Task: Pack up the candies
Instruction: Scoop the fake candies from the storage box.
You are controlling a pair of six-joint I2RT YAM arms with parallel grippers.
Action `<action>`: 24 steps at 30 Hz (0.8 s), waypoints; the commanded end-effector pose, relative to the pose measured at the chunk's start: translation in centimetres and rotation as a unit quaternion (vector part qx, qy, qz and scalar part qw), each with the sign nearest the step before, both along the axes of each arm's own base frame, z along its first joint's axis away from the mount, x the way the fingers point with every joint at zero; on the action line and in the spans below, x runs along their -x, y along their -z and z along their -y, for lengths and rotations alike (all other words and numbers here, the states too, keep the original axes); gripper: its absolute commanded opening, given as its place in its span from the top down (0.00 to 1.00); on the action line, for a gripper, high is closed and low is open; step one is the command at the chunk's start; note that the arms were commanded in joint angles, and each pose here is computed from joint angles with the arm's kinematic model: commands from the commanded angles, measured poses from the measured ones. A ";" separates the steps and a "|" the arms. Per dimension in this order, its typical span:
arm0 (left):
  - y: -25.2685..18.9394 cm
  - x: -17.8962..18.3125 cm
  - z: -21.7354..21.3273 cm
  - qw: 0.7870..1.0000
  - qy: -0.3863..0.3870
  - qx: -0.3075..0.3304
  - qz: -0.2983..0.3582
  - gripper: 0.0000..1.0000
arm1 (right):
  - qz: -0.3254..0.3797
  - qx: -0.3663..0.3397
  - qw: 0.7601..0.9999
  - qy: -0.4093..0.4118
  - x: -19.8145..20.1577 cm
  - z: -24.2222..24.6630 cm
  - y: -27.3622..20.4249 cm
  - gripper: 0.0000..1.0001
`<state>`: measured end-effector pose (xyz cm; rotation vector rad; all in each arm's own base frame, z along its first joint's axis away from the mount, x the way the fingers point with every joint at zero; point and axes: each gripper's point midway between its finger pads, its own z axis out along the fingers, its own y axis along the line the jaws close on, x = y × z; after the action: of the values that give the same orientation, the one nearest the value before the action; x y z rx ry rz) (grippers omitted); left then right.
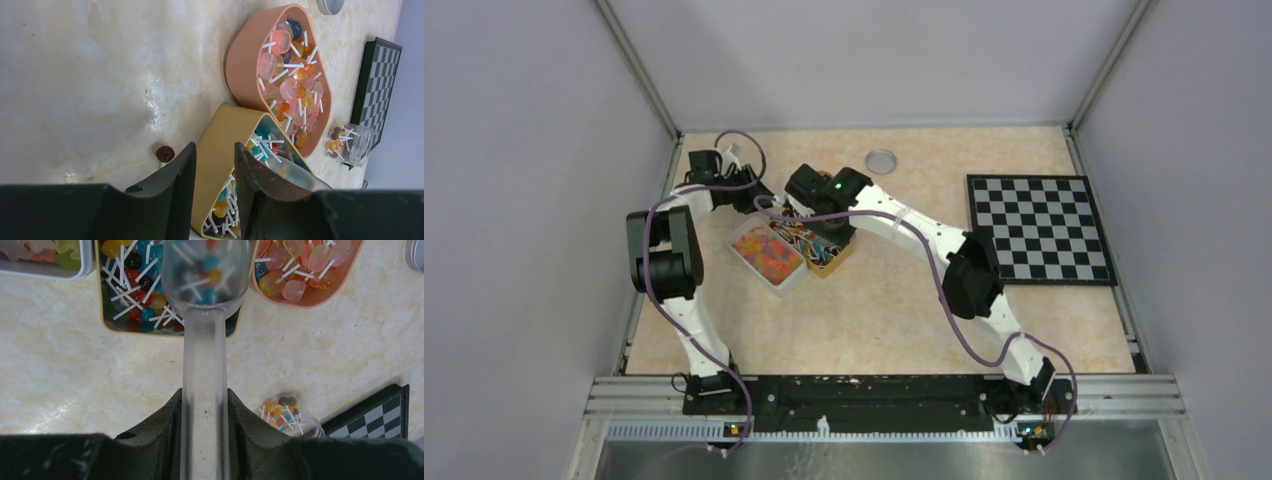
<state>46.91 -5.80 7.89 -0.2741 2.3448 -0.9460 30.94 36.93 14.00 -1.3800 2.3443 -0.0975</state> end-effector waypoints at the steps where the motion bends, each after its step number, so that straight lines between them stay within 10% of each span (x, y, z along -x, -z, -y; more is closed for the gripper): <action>1: -1.0 -0.9 -0.1 1.000 0.012 0.000 0.019 0.61 | 0.042 -0.037 0.998 -0.001 -1.0 -1.3 -1.7 1.00; 24: -0.8 -0.6 0.5 0.999 0.025 0.020 0.010 0.63 | 0.055 -0.090 0.994 0.021 -1.2 -1.7 1.4 1.00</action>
<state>46.61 -6.29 7.30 -0.2733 2.3690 -0.9977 31.50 37.27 9.66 -1.3159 2.3105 -0.0800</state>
